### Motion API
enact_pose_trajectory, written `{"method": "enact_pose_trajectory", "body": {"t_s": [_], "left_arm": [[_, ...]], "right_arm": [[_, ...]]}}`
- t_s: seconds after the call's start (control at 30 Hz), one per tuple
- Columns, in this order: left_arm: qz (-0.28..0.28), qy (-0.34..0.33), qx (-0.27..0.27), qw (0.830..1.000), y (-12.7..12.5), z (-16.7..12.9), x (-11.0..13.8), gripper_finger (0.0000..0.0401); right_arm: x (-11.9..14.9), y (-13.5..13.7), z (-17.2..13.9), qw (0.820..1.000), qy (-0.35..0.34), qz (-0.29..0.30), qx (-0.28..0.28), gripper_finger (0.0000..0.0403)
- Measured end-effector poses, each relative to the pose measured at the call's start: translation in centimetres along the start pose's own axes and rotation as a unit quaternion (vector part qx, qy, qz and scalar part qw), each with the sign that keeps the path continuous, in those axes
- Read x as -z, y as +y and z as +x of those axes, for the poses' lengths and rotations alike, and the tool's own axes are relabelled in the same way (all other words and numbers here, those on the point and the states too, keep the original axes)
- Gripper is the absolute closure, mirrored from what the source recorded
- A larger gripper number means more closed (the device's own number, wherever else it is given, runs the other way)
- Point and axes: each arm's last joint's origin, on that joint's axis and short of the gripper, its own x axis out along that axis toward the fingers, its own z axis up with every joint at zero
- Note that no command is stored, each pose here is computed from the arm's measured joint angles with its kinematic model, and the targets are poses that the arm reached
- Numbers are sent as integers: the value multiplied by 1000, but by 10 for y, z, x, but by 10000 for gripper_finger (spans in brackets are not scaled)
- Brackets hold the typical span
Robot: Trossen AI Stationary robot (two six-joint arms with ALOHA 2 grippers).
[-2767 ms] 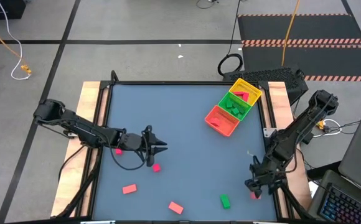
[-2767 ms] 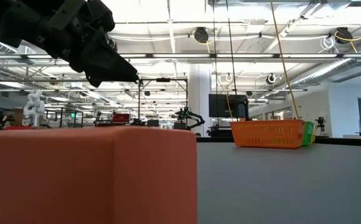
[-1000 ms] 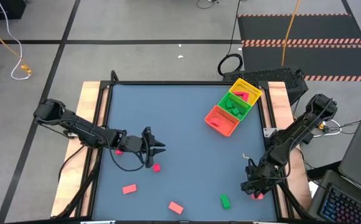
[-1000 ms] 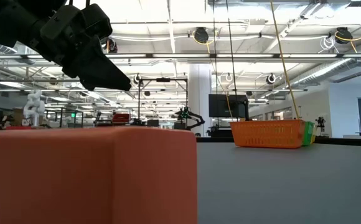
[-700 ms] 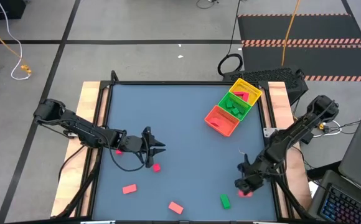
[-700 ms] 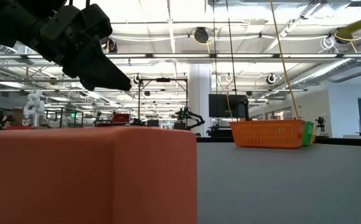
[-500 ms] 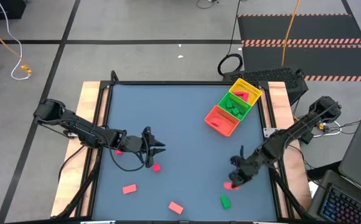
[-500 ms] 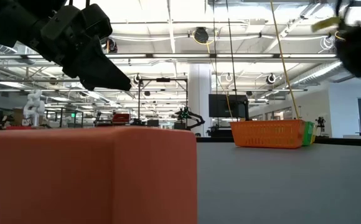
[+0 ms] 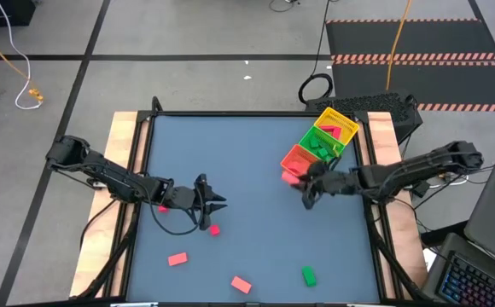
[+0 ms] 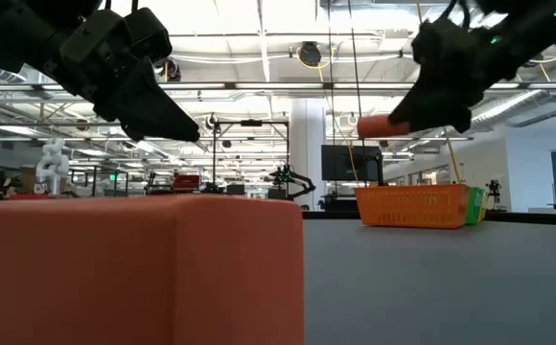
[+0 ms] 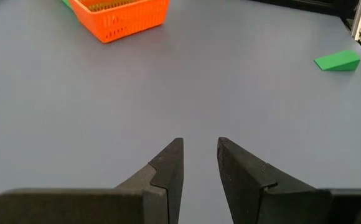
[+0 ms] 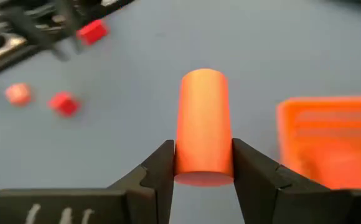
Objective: Sort & place blocks by color
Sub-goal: Put the orange block into the orange bin, then put the green block into the green bin
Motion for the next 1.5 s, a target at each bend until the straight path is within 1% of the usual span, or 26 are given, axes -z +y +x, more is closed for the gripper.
{"method": "enact_pose_trajectory", "body": {"t_s": [0.07,0.13,0.27,0.33,0.4,0.5,0.57,0.77,0.9,1.0,1.07,1.13,1.2,1.27,1.33,1.4,1.5], "left_arm": [[-5,7,-2,1000,0,0,1,302],[-11,11,-4,1000,1,0,2,302],[-18,12,-33,999,5,-1,9,302],[-24,8,-59,998,8,-1,13,302],[-34,4,-80,996,12,-2,17,302],[-53,4,-91,994,15,-2,19,302],[-61,3,-92,994,16,-2,19,302],[-69,2,-91,993,15,-2,19,302],[-73,1,-91,993,15,-2,19,302],[-80,1,-89,993,14,-2,20,302],[-80,1,-86,993,13,-2,20,302],[-79,1,-84,993,12,-2,20,302],[-80,2,-82,993,11,-3,21,302],[-82,1,-80,993,10,-3,21,302],[-86,1,-79,993,9,-3,21,302],[-89,-4,-76,993,9,-3,20,302],[-92,-17,-68,993,6,-3,18,302]], "right_arm": [[-3,-9,2,999,3,-21,25,283],[-3,-19,4,998,18,-30,55,281],[2,-38,8,989,75,-47,117,280],[5,-44,10,987,78,-55,125,282],[6,-46,12,989,63,-59,120,282],[9,-51,14,989,56,-62,125,277],[13,-54,16,989,54,-59,127,259],[28,-64,17,986,72,-61,141,186],[28,-64,17,986,67,-64,138,153],[21,-61,13,987,51,-81,129,138],[12,-57,9,990,22,-81,111,135],[3,-51,5,995,-11,-82,58,135],[-6,-44,2,994,-41,-101,-17,136],[-14,-37,-1,987,-79,-122,-74,137],[-24,-32,-4,976,-135,-134,-106,138],[-34,-27,-6,961,-195,-158,-117,138],[-46,-22,-9,929,-275,-222,-109,138]]}}
